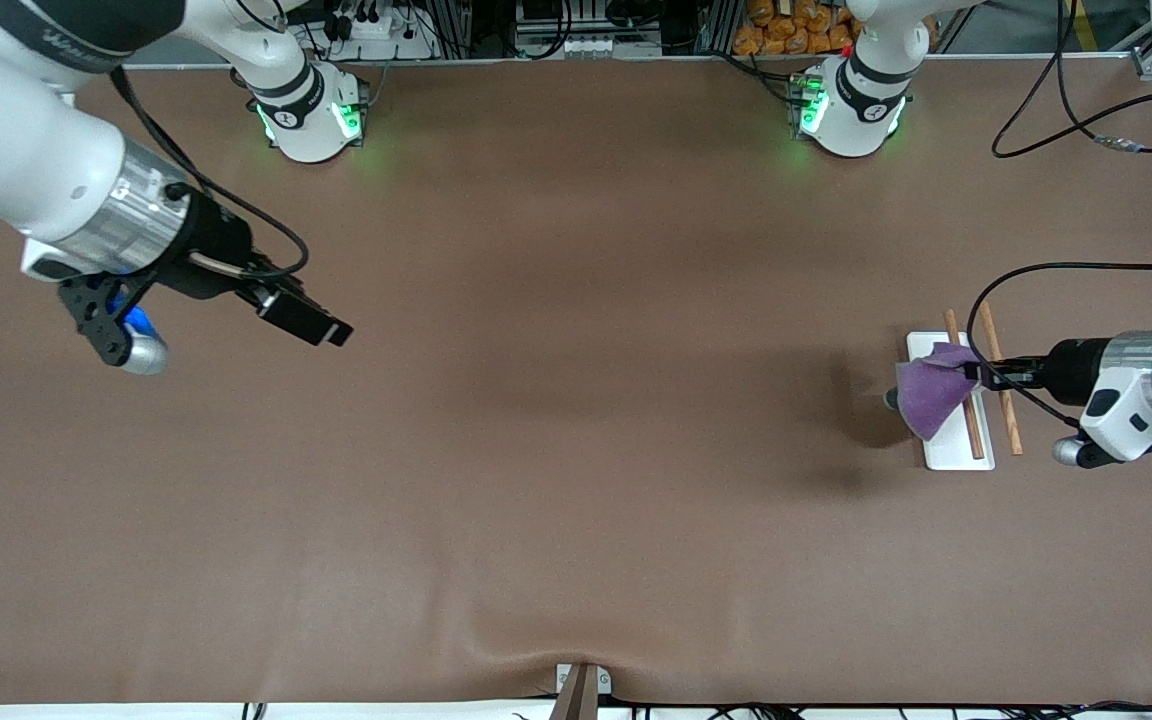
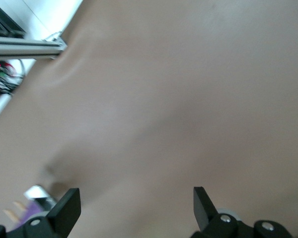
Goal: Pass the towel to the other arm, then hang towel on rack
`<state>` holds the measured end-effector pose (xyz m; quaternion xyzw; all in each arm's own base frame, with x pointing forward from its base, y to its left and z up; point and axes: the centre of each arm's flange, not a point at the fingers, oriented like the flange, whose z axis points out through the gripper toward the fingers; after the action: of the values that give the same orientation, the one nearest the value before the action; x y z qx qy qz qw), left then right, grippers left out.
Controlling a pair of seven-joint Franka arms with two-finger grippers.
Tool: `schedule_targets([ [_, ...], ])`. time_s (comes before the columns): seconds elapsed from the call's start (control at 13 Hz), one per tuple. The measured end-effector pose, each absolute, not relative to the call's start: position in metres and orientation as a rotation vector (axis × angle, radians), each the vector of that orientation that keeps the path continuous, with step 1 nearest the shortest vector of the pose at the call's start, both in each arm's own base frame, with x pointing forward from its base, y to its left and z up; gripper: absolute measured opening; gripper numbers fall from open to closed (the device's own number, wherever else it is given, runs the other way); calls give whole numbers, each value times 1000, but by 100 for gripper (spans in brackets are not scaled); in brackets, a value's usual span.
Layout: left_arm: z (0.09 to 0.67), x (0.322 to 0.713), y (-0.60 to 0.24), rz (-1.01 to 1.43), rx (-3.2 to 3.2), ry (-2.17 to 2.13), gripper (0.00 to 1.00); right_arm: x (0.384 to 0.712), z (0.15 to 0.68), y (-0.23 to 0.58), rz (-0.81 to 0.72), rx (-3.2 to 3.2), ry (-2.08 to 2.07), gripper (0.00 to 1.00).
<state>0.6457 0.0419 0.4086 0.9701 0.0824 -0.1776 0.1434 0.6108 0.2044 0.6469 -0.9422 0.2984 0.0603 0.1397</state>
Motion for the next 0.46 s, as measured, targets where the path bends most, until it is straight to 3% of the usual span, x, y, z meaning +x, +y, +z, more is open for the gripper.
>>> schedule_targets([
  [0.46, 406, 633, 98, -523, 2761, 117, 2, 599, 654, 136, 97, -3126, 234, 100],
])
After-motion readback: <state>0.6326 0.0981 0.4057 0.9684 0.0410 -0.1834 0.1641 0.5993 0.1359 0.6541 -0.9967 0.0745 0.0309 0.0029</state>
